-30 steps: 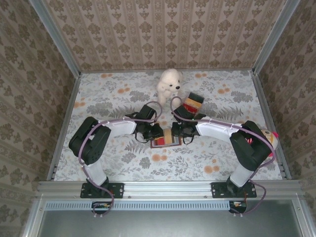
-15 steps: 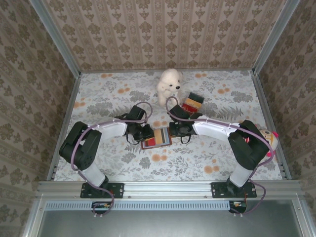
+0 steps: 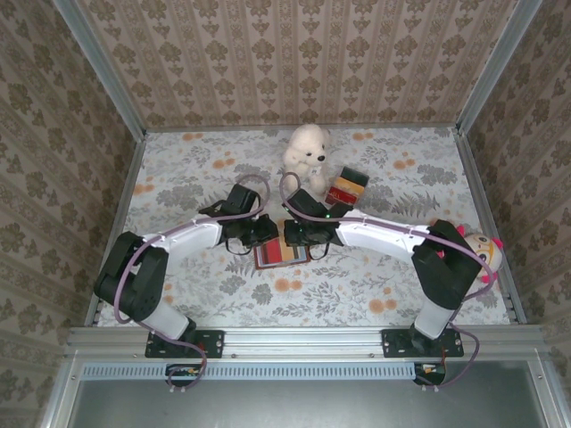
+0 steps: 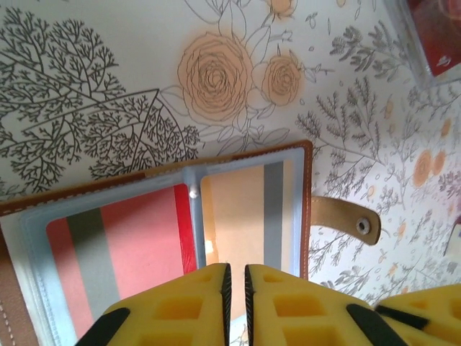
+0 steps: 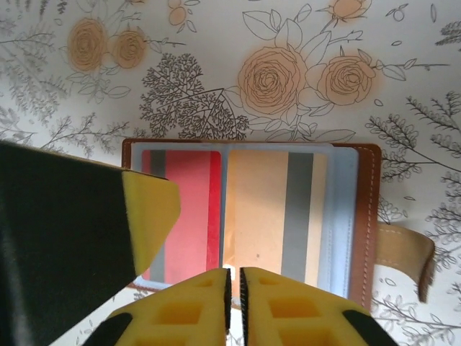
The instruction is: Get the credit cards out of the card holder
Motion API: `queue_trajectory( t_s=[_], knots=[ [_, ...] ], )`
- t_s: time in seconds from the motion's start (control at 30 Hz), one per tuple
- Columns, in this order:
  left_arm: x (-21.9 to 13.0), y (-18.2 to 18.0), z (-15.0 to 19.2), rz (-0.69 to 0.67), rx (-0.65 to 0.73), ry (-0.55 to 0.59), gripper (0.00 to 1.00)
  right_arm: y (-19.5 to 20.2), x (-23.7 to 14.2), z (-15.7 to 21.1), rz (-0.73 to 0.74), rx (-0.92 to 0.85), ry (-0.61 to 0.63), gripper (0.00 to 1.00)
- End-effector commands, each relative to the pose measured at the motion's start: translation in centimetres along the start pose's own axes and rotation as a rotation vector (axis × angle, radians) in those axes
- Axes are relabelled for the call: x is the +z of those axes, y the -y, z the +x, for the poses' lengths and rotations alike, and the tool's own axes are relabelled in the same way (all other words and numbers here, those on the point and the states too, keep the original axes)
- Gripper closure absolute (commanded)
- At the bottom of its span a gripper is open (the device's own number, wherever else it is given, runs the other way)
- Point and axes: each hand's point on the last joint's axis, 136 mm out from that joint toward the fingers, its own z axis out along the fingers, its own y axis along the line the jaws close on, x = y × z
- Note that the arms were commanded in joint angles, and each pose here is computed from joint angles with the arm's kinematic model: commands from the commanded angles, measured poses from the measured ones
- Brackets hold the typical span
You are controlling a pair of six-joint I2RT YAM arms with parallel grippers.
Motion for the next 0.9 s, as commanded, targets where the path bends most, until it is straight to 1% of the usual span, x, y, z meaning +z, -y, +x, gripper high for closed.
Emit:
queue_trajectory(
  t_s=[0.0,0.2,0.4,0.5,0.6,0.73,0.87],
  knots=[
    [0.3,-0.5,0.1,0.012,-0.055,0.012,0.85,1.1,1.3,0.7,0.062,0.033,-0.047,0.88],
    [1.4,-0.4,0.5,0.041,-0.084,-0.011,0.86,2.8,2.8,0.9,0.136,0.056,-0.07,0.89],
    [2.0,-0.3,0.6,0.047,-0.094,-0.022,0.85,3.7,3.4,1.1,0.172,0.06,-0.081,0.79],
    [2.3,-0.4,0.7,0.048,-0.095,-0.032,0.83,4.0,3.8,1.4,0.177,0.063,-0.092,0.77],
    [2.7,-0.6,0.9,0.047,-0.1,-0.041,0.8,4.3,4.4,1.8,0.163,0.079,-0.109,0.77],
    [3.1,-0.8,1.2,0.046,-0.103,-0.058,0.8,4.4,5.1,2.3,0.145,0.094,-0.133,0.8],
    [3.6,-1.2,1.6,0.037,-0.108,-0.077,0.8,4.6,5.5,2.8,0.123,0.116,-0.151,0.81]
  ],
)
